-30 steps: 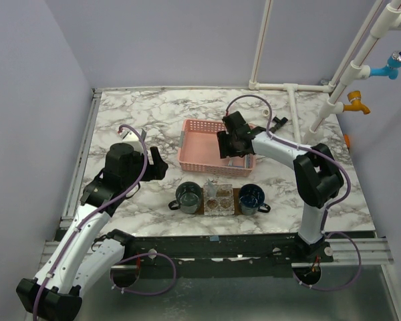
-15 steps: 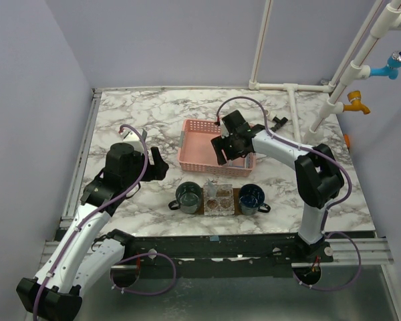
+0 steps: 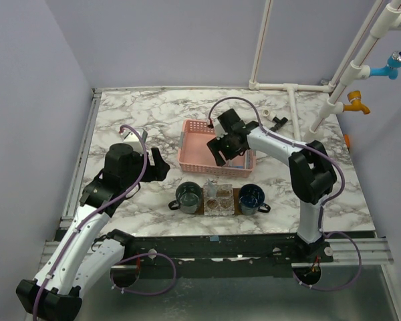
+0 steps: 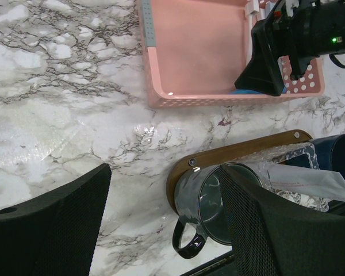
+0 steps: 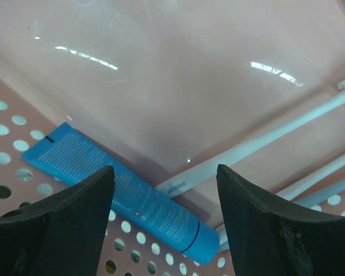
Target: Prepare toiletry sets of a toothbrush and toothpaste on the tray
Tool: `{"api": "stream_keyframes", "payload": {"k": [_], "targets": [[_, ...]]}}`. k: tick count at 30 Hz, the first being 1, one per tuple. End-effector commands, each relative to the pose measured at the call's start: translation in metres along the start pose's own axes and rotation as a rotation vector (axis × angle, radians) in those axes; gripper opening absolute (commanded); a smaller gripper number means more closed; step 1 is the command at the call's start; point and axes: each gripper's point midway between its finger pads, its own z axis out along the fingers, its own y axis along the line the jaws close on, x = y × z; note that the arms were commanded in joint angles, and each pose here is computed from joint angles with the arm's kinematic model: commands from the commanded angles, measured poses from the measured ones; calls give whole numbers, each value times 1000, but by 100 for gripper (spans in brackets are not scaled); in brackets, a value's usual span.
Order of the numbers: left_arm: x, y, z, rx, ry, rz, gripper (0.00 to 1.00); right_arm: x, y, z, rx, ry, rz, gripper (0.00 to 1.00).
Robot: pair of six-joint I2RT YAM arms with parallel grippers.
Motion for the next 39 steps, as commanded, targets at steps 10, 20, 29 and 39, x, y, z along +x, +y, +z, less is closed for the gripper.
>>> {"api": "stream_keyframes", "payload": {"k": [10, 20, 29, 39], "targets": [[-5, -6, -1, 29, -15, 18, 76, 17, -9, 26, 72, 99, -5, 70], [-5, -4, 0, 19, -13, 17, 76, -8, -12, 31, 93, 28, 43, 36], [-6, -2, -1, 8, -17, 17, 76, -49, -19, 19, 144, -105, 93, 6], [-6, -2, -1, 8, -19, 17, 76, -69, -29, -28, 224, -141, 101, 44]]}}
